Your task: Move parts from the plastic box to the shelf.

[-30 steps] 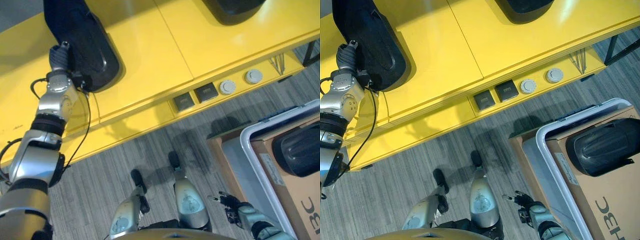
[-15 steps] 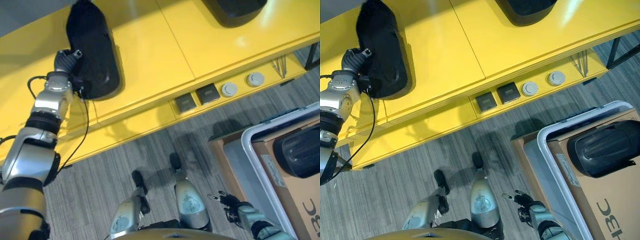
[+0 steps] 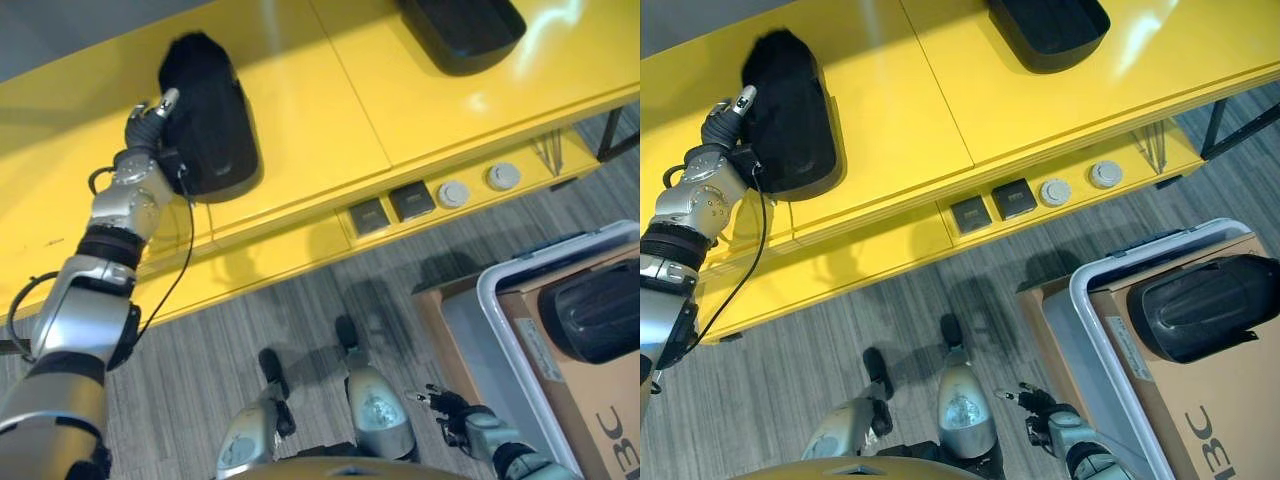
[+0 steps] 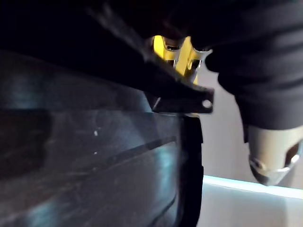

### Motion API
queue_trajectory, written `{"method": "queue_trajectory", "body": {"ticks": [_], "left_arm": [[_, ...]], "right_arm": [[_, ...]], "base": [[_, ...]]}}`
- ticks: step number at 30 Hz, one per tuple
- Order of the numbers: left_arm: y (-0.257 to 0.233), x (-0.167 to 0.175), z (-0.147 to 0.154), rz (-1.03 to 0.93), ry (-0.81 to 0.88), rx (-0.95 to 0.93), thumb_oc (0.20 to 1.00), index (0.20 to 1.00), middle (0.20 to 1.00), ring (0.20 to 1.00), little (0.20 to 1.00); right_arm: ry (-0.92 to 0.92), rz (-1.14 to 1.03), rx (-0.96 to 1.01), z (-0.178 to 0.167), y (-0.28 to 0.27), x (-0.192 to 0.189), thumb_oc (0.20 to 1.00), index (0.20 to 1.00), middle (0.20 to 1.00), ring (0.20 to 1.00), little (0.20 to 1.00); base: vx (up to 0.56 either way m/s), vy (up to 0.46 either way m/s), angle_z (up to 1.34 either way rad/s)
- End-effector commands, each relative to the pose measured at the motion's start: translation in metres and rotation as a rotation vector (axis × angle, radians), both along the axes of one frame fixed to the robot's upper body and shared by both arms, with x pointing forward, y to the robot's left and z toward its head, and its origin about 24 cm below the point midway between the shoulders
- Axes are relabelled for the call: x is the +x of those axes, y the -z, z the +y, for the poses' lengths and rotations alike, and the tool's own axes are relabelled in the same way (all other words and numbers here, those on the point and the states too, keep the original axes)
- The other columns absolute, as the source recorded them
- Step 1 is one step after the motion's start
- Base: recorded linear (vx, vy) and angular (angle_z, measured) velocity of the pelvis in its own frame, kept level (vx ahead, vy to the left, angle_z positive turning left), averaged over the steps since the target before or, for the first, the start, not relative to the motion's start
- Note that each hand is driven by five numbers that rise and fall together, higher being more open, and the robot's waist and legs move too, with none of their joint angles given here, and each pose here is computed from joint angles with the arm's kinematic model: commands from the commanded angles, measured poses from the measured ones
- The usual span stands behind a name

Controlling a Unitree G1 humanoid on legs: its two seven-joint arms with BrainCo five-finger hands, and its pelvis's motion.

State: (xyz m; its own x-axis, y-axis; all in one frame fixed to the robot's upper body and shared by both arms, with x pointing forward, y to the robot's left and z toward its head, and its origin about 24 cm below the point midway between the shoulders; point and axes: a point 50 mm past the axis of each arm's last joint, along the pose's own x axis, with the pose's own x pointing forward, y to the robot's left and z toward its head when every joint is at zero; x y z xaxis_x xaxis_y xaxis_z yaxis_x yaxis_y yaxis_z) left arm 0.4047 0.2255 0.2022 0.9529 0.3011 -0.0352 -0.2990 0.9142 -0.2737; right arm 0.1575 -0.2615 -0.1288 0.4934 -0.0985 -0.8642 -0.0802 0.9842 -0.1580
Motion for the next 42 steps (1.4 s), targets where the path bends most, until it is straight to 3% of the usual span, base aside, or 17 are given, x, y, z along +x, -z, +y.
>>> {"method": "queue_trajectory", "body": {"ticks": [1, 7, 11, 16, 19, 23, 25, 29, 30, 31, 32, 35, 42], "left_arm": [[0.025, 0.004, -0.016, 0.096, 0.032, -0.071, 1.000, 1.000, 1.000, 1.000, 1.000], [0.016, 0.004, -0.017, 0.070, -0.019, 0.121, 1.000, 1.000, 1.000, 1.000, 1.000], [-0.009, 0.002, 0.002, 0.023, -0.149, 0.313, 1.000, 1.000, 1.000, 1.000, 1.000], [-0.030, -0.003, 0.022, -0.048, -0.277, 0.405, 1.000, 1.000, 1.000, 1.000, 1.000], [-0.049, -0.013, 0.028, -0.245, -0.348, 0.516, 1.000, 1.000, 1.000, 1.000, 1.000], [-0.052, -0.027, 0.020, -0.433, -0.295, 0.517, 1.000, 1.000, 1.000, 1.000, 1.000], [-0.048, -0.043, 0.003, -0.565, -0.208, 0.530, 1.000, 1.000, 1.000, 1.000, 1.000], [0.006, -0.081, -0.044, -0.571, 0.164, 0.399, 1.000, 1.000, 1.000, 1.000, 1.000], [0.019, -0.088, -0.056, -0.551, 0.243, 0.382, 0.689, 0.689, 0.689, 0.689, 0.689], [0.029, -0.093, -0.066, -0.531, 0.326, 0.367, 0.561, 0.561, 0.561, 0.561, 0.561], [0.042, -0.100, -0.077, -0.497, 0.379, 0.345, 0.200, 0.200, 0.200, 0.200, 0.200], [0.076, -0.113, -0.092, -0.398, 0.510, 0.269, 0.200, 0.200, 0.200, 0.200, 0.200], [0.080, -0.118, -0.111, -0.383, 0.610, 0.281, 0.200, 0.200, 0.200, 0.200, 0.200]], "right_arm": [[0.013, 0.013, -0.009, 0.000, 0.001, -0.002, 1.000, 1.000, 1.000, 1.000, 1.000], [0.031, 0.019, 0.002, 0.002, 0.003, -0.005, 1.000, 1.000, 1.000, 1.000, 1.000], [0.039, 0.030, 0.002, -0.002, 0.005, -0.012, 1.000, 1.000, 1.000, 1.000, 1.000], [0.040, 0.051, 0.001, -0.003, 0.009, -0.026, 1.000, 1.000, 1.000, 1.000, 1.000], [0.064, 0.071, 0.010, -0.003, 0.013, -0.037, 1.000, 1.000, 1.000, 1.000, 1.000], [0.084, 0.097, 0.019, 0.000, 0.017, -0.048, 1.000, 1.000, 1.000, 1.000, 1.000], [0.110, 0.117, 0.033, 0.005, 0.021, -0.055, 1.000, 1.000, 1.000, 1.000, 1.000], [0.178, 0.145, 0.061, 0.022, 0.028, -0.065, 1.000, 1.000, 1.000, 1.000, 1.000], [0.184, 0.147, 0.063, 0.026, 0.029, -0.066, 1.000, 1.000, 1.000, 1.000, 1.000], [0.189, 0.149, 0.064, 0.027, 0.030, -0.067, 1.000, 1.000, 1.000, 1.000, 1.000], [0.199, 0.152, 0.068, 0.028, 0.030, -0.067, 1.000, 1.000, 1.000, 1.000, 1.000], [0.214, 0.170, 0.068, 0.028, 0.032, -0.071, 1.000, 1.000, 1.000, 1.000, 1.000], [0.222, 0.198, 0.078, 0.028, 0.033, -0.078, 1.000, 1.000, 1.000, 1.000, 1.000]], "base": [[0.00, -0.038, -0.04], [0.00, -0.022, -0.03], [0.00, 0.000, 0.00], [0.03, -0.023, 0.00], [0.05, -0.034, 0.02], [0.06, -0.013, 0.15], [0.11, -0.030, 0.10], [0.09, -0.013, 0.20], [0.05, 0.005, 0.35], [0.03, 0.005, 0.30], [0.04, 0.011, 0.22], [0.02, 0.008, 0.06], [-0.01, -0.009, -0.02]]}}
